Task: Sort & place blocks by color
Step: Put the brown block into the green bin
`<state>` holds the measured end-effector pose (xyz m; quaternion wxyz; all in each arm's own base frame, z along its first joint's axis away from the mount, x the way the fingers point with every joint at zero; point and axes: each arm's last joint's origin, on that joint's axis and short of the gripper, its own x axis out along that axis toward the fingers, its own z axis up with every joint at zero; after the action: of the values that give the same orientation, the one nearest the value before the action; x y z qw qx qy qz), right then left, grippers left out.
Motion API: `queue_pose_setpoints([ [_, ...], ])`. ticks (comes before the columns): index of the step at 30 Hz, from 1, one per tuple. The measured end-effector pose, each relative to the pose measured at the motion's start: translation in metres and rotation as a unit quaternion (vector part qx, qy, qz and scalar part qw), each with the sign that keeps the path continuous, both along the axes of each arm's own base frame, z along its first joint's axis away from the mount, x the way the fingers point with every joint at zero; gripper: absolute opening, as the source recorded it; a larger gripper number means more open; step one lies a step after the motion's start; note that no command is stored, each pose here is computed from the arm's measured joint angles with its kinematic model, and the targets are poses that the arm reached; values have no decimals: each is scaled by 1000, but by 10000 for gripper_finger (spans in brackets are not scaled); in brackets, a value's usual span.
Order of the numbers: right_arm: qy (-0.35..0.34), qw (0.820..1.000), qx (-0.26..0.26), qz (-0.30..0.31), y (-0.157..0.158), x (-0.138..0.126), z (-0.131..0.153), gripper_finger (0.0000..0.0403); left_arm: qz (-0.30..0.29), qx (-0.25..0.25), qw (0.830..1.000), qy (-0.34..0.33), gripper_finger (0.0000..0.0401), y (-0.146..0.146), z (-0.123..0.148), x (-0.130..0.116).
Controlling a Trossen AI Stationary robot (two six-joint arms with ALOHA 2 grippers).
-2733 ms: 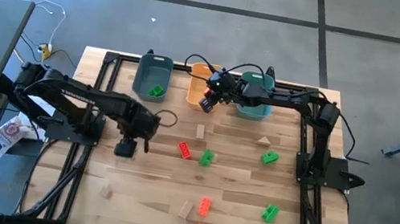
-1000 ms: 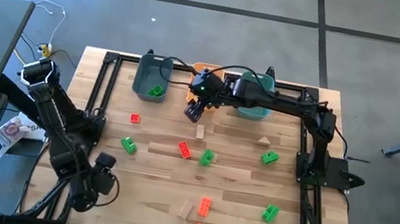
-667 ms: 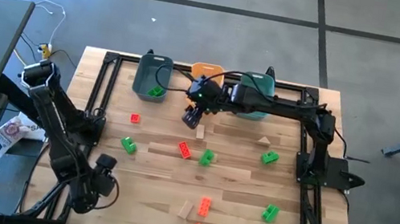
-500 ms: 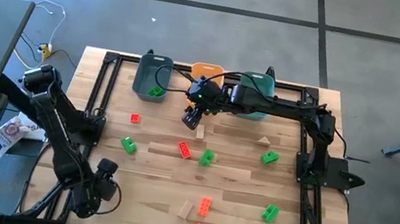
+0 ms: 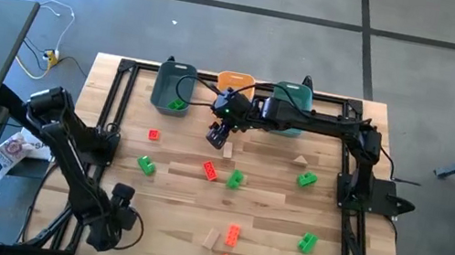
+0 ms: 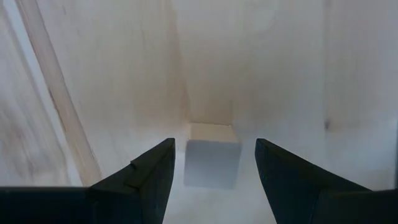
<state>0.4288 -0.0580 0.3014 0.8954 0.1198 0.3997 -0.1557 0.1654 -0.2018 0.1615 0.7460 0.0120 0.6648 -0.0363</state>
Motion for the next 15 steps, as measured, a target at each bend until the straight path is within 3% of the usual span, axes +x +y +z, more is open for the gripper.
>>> queue_pose_setpoints([
  [9,1,1000,1,2,0,0,0,215,7,33,998,48,209,-3,-24,1],
  [15,3,1000,-3,8,0,0,0,215,7,34,998,47,191,-4,-26,2],
])
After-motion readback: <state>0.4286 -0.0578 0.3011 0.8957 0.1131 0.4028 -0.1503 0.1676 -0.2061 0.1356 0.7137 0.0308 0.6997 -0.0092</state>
